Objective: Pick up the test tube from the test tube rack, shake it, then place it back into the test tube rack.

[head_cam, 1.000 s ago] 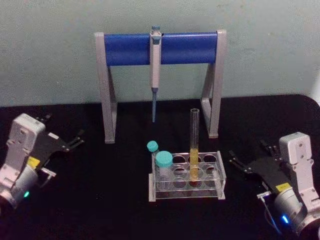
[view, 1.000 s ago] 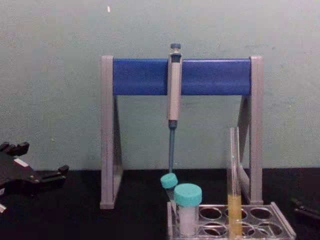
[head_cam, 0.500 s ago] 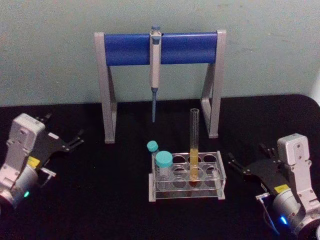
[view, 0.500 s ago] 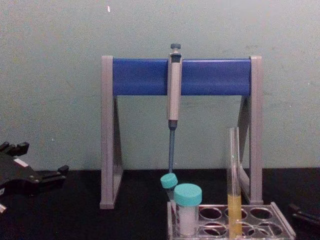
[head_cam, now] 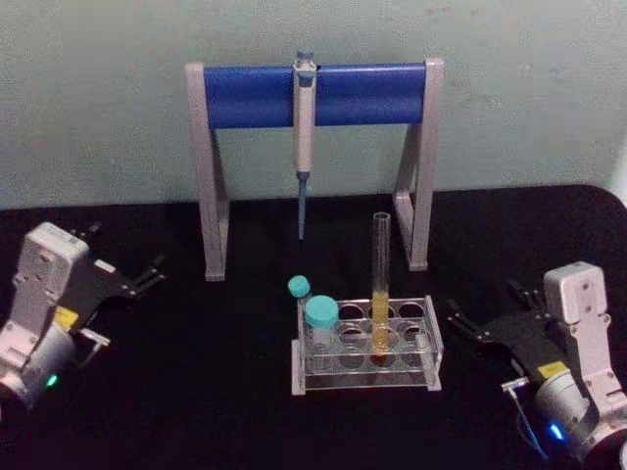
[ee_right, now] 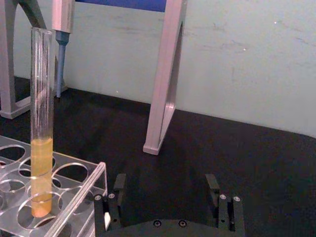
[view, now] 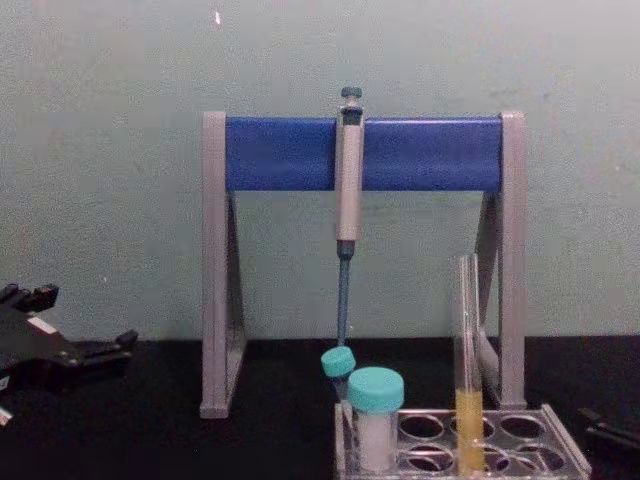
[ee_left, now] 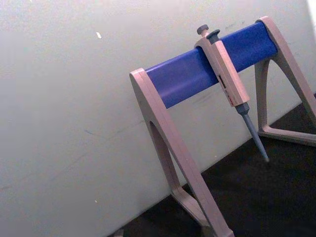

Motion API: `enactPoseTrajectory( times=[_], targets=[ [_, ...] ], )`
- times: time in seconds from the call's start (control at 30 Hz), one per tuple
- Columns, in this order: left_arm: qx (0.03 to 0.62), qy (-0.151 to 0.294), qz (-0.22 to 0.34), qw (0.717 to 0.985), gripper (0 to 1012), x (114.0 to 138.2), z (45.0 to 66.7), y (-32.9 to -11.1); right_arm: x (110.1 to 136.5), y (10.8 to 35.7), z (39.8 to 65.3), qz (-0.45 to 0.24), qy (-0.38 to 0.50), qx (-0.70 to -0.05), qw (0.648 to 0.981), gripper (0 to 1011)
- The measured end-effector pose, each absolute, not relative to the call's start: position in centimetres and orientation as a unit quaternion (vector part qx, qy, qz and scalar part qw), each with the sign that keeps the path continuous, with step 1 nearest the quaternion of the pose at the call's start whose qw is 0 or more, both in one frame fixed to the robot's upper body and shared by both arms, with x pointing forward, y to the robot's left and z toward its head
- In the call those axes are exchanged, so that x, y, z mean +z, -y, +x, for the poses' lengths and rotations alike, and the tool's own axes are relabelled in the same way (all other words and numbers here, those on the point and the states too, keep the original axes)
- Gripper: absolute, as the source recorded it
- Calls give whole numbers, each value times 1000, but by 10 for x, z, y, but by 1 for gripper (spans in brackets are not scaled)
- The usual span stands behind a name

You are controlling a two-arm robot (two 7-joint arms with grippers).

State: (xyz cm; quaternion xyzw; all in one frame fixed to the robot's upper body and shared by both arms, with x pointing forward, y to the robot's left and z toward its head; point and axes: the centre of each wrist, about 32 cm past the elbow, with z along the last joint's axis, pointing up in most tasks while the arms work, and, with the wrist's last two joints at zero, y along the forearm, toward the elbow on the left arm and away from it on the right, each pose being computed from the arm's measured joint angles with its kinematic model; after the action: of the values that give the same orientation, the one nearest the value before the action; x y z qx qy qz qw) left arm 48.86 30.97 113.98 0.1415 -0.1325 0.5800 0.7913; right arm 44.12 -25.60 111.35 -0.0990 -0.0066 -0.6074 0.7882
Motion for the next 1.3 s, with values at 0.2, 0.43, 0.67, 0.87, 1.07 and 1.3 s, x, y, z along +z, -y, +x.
enactPoseTrajectory(
  times=[0.2,0.43,0.67,0.87,1.07,1.3],
  targets=[
    [580,132,141,791,1010,1140,489,-310,1114,256,441,-99,7,-607,788,1000],
    [580,132,142,791,1010,1140,489,-310,1114,256,441,-99,7,-608,788,1000],
    [580,132,141,791,1010,1140,489,-310,1114,256,441,-99,7,-608,788,1000],
    [580,132,141,791,1010,1140,489,-310,1114,256,441,-99,7,-608,788,1000],
    [580,132,141,791,1010,1140,489,-310,1114,256,441,-99,7,-608,788,1000],
    [580,132,142,791,1010,1140,489,-310,1114,256,441,-99,7,-608,788,1000]
  ],
)
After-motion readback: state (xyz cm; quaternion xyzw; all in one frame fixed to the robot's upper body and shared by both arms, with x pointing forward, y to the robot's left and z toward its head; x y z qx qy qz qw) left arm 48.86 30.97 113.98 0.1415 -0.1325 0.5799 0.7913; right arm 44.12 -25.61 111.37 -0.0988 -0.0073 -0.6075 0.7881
